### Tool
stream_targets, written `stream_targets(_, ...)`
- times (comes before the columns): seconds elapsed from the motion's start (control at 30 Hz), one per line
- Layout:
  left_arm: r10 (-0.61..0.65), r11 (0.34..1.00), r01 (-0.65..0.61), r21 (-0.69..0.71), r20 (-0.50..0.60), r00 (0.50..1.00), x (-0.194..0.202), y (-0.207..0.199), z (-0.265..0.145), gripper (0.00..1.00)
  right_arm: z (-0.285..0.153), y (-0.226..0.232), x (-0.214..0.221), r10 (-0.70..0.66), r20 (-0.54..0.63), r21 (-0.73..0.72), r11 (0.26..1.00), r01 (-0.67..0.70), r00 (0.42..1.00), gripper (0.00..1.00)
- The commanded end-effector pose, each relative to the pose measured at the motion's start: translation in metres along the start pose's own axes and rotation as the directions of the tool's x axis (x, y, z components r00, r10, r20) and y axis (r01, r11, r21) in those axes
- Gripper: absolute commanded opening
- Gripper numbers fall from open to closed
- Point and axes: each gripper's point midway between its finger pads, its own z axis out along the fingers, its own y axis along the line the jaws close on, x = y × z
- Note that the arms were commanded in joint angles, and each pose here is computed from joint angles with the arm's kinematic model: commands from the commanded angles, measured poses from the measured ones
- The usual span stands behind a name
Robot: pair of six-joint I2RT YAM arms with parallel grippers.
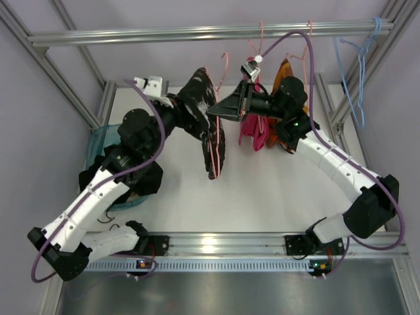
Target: Remove the trousers from the hanger
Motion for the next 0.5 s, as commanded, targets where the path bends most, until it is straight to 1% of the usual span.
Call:
stream_targets(0.0, -0.204, 0.975, 0.173, 0.136, 0.258, 0.945, -0.112, -0.030, -0.018, 0.00, -0.011, 0.015, 0.009, -0.114, -0.003, -0.021, 0.993, 0.114, 0.993, 0.00)
stream_targets(0.03, -0.227, 0.969, 0.189, 0.156, 0.279, 0.933, -0.128, -0.033, -0.021, 0.00, -0.011, 0.009, 0.011, -0.108, -0.007, -0.008, 0.994, 0.108, 0.994, 0.00)
stream_targets(0.1, -0.278, 0.955, 0.233, 0.182, 0.281, 0.919, -0.139, -0.035, -0.022, 0.00, -0.012, -0.003, 0.016, -0.093, -0.017, 0.017, 0.996, 0.093, 0.996, 0.00)
stream_targets(0.17, -0.314, 0.942, 0.256, 0.215, 0.310, 0.897, -0.161, -0.040, -0.028, 0.00, -0.013, -0.012, 0.019, -0.079, -0.025, 0.032, 0.996, 0.080, 0.997, 0.00)
stream_targets(0.3, -0.328, 0.940, 0.255, 0.227, 0.392, 0.859, -0.205, -0.035, -0.041, 0.00, -0.016, -0.028, 0.026, -0.066, -0.039, 0.058, 0.996, 0.069, 0.997, 0.00)
stream_targets(0.33, -0.330, 0.939, 0.246, 0.241, 0.426, 0.843, -0.223, -0.037, -0.050, 0.00, -0.017, -0.030, 0.028, -0.063, -0.042, 0.065, 0.996, 0.066, 0.997, 0.00)
stream_targets(0.47, -0.314, 0.946, 0.217, 0.241, 0.510, 0.801, -0.263, -0.036, -0.072, 0.00, -0.020, -0.040, 0.032, -0.055, -0.050, 0.092, 0.994, 0.059, 0.997, 0.00)
